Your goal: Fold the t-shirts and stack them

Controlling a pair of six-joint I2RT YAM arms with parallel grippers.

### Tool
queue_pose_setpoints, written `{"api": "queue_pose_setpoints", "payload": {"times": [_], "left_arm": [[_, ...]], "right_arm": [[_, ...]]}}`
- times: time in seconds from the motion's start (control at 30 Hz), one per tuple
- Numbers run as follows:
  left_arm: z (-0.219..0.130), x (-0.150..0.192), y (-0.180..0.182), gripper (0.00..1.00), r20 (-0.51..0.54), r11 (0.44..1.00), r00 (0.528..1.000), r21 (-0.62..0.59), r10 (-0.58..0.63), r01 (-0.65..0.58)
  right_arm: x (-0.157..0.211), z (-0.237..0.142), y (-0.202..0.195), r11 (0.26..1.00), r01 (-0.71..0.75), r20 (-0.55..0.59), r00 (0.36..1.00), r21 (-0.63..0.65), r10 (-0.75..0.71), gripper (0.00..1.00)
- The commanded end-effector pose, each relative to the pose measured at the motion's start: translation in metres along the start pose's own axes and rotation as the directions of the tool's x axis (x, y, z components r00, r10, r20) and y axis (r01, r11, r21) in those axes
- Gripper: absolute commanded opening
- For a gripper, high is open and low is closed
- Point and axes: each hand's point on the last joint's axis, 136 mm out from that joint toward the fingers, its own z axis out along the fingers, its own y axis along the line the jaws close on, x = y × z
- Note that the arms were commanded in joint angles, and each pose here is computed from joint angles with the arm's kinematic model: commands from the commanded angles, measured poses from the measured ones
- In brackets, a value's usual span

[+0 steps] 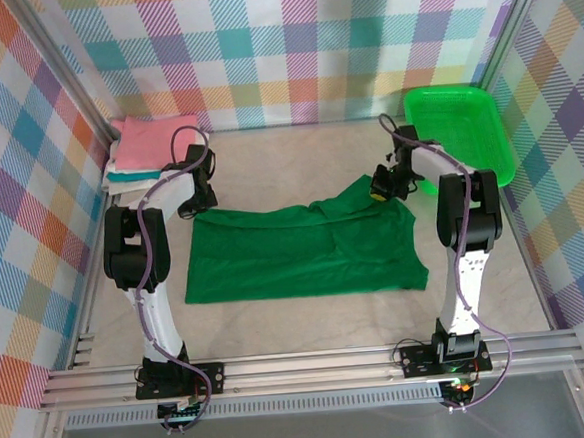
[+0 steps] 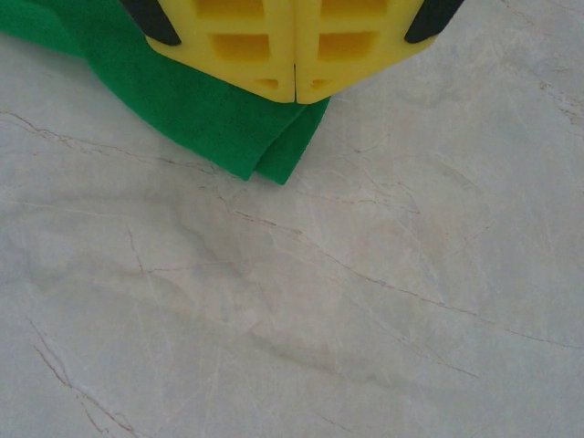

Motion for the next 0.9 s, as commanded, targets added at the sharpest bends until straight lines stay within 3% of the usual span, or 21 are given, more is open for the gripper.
{"api": "queue_pose_setpoints", "payload": {"times": [0.0,0.27,0.5,0.87], "left_arm": [[0.005,0.01,-0.002,0.0,-0.033,1.0,0.999,-0.008,0.004,-0.004],[-0.007,-0.002,0.0,0.0,0.008,1.0,1.0,-0.007,-0.009,0.009],[-0.006,-0.018,-0.005,0.0,0.023,1.0,1.0,-0.009,-0.01,0.01],[-0.006,-0.062,-0.022,0.0,0.086,1.0,0.996,0.0,-0.015,0.015]], "right_arm": [[-0.006,-0.034,0.02,1.0,0.01,0.056,0.998,-0.028,-0.008,0.0],[-0.017,-0.063,0.037,0.993,-0.028,0.106,0.994,-0.116,0.041,0.0],[-0.061,-0.109,0.061,0.974,-0.035,0.232,0.969,-0.222,0.088,0.0],[-0.117,-0.134,0.085,0.958,-0.023,0.331,0.936,-0.287,0.122,0.0]]}}
